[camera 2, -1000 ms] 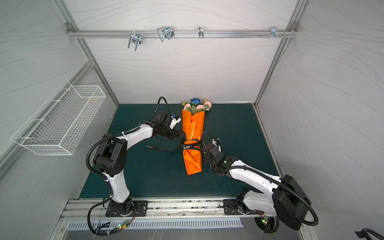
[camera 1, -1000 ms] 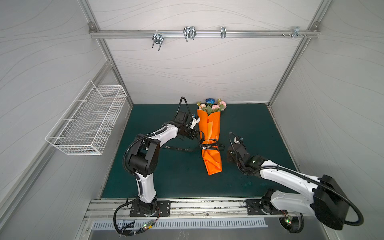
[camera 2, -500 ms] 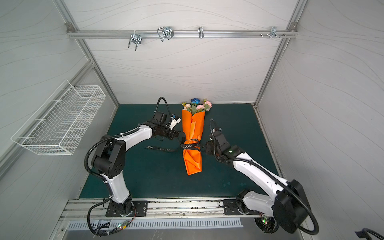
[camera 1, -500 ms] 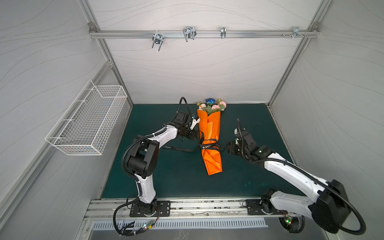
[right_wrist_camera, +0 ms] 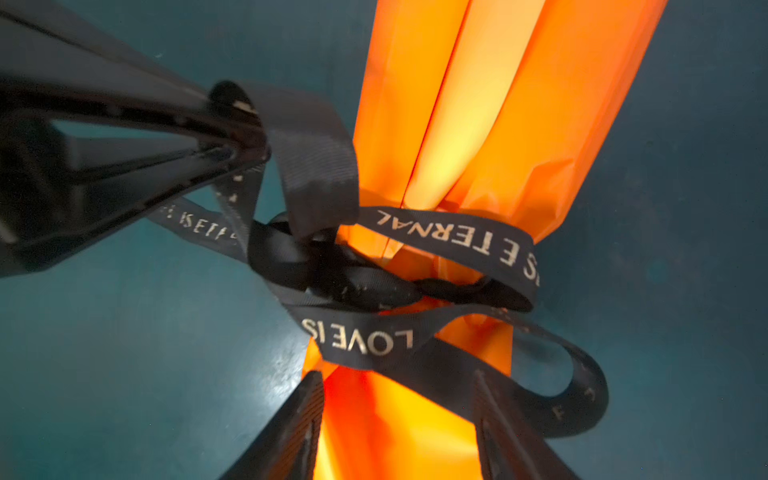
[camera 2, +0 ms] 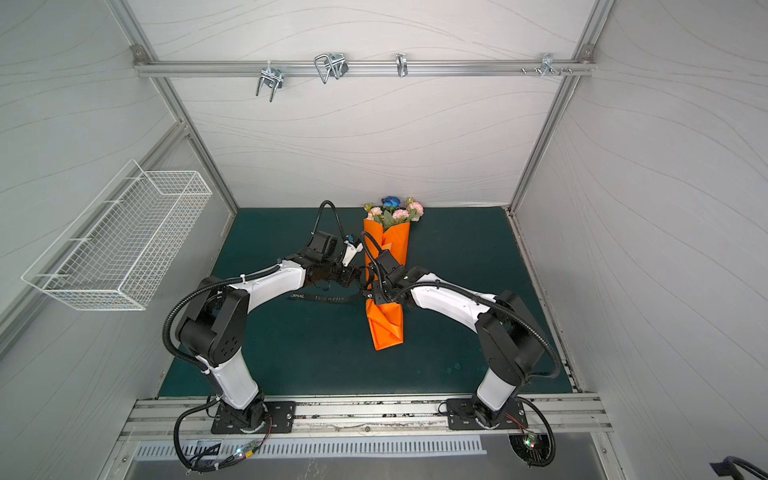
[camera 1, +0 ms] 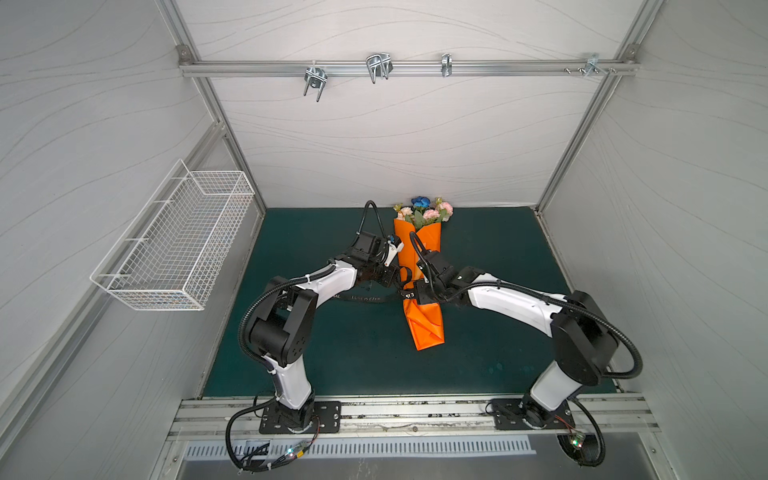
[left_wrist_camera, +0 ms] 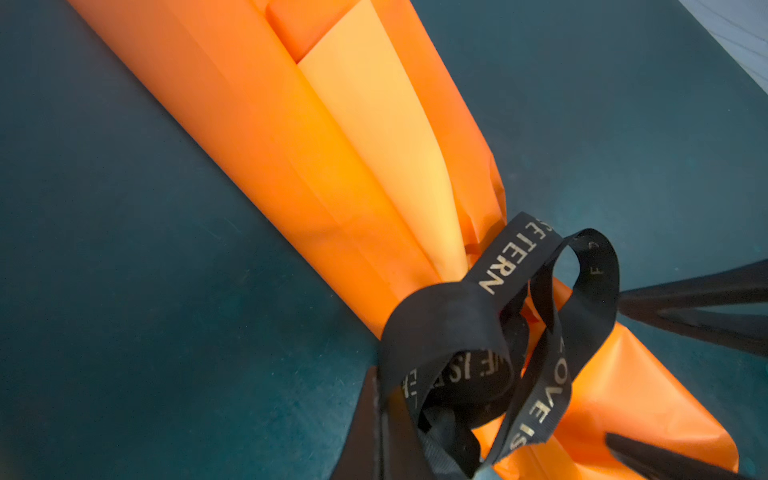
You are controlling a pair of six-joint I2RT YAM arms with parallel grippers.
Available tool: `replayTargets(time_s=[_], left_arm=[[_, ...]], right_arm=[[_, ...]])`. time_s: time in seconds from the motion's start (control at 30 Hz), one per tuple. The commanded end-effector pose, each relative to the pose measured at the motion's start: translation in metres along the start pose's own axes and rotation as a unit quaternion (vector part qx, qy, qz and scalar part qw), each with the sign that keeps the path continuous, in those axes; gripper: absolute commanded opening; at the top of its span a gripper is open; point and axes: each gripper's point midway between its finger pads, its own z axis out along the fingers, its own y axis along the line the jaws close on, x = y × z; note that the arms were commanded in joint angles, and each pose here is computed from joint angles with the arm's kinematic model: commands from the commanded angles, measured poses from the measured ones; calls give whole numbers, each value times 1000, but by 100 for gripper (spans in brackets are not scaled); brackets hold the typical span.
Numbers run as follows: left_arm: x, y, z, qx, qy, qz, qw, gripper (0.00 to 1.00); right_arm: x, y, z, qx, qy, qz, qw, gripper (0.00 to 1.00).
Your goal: Tie the bouquet of fake flowers
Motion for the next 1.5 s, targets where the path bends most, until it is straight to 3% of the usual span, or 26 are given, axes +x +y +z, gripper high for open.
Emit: replayTargets(time_s=[0.0,0.17,0.33,0.47,0.57,0.77,0.97,1.2,1.47], left_arm=[[-17,0,-2,-4,-28,12,1000,0],[-18,-2,-1,-2,-29,14,999,0],[-17,-2,-1,-1,-26,14,1000,0],[-14,-2,1,-1,-23,14,1000,0],[-14,-3,0,-2,-24,15,1000,0],[-9,-9,-8,-15,-31,37,999,0],[15,-8,-18,-70,-29,55,996,0],[35,-5,-23,-112,-51,4,992,0],[37,4,-18,-136,-58,-22,989,0]], right_arm=[[-1,2,10,12,11,-18,1000,64],[3,-2,26,32,25,-17,999,64],[3,-5,27,42,25,-20,999,44],[0,-9,19,49,12,-18,999,21],[-3,-14,7,55,0,-15,998,13],[-6,-30,-27,59,-34,13,998,9],[6,-75,-57,70,-59,91,992,3],[44,-155,-85,137,-78,187,970,0],[70,-215,-119,202,-105,272,935,0]])
